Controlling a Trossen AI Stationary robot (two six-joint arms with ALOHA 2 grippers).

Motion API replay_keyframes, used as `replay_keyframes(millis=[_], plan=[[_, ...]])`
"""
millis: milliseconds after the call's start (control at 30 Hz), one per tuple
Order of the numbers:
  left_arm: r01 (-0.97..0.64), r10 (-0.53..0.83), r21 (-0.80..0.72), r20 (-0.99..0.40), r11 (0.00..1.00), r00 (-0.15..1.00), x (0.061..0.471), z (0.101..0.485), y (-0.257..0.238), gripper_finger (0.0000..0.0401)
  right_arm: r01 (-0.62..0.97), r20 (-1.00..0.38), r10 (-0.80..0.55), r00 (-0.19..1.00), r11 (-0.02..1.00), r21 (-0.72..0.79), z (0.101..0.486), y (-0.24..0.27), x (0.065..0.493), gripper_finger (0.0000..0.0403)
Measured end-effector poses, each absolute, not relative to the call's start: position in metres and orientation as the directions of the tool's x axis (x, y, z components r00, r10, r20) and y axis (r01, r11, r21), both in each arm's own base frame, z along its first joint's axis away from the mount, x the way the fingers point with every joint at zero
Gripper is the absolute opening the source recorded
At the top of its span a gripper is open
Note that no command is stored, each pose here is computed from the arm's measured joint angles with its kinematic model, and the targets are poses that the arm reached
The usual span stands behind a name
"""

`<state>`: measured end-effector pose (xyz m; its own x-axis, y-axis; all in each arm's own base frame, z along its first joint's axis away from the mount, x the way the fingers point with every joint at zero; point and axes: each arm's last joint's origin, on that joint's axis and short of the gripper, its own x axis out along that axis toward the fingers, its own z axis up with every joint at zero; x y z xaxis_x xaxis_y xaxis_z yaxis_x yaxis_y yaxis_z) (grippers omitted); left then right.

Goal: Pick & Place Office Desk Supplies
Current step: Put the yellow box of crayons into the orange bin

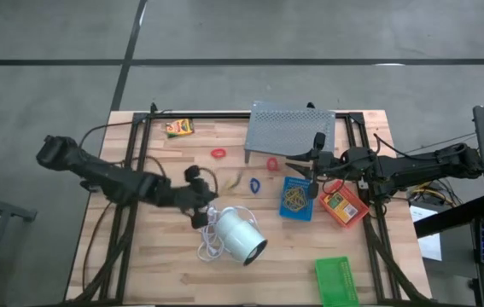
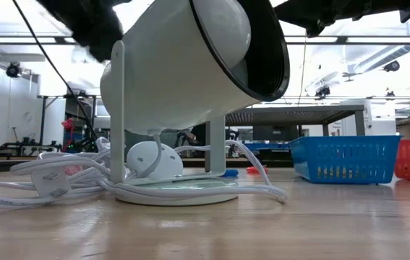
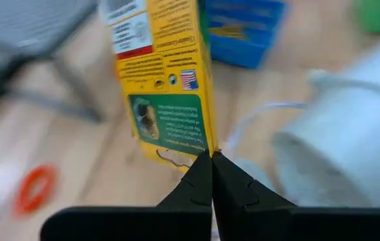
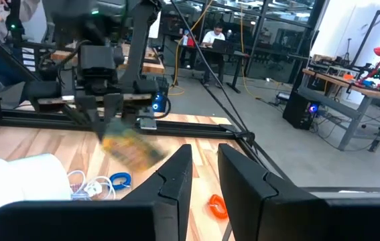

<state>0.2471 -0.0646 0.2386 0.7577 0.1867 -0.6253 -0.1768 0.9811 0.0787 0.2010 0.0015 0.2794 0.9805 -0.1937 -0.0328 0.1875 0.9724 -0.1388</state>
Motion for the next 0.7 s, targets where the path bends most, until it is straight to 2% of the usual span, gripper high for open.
replay_keyframes(millis=[100,267,500,700], plan=[[-0.079,0.071,0.014,-0.617,0.997,0.784,0.255,0.243,-0.049,0.0,0.188,-0.033,-0.194,0.98,0.972,-0.139,0.279,0.001,0.201,0.0068],[-0.004,0.004,0.002,-0.575,1.0,0.818,0.262,0.248,-0.029,0.0,0.188,-0.033,-0.194,0.98,0.972,-0.139,0.279,0.001,0.201,0.0075],[0.066,-0.007,0.094,-0.523,0.993,0.852,0.265,0.254,-0.028,0.0,0.187,-0.033,-0.194,0.981,0.972,-0.139,0.279,0.002,0.201,0.0083],[0.054,0.011,0.118,-0.488,0.992,0.873,0.267,0.258,-0.028,0.0,0.188,-0.033,-0.194,0.98,0.972,-0.139,0.279,0.002,0.201,0.0081]])
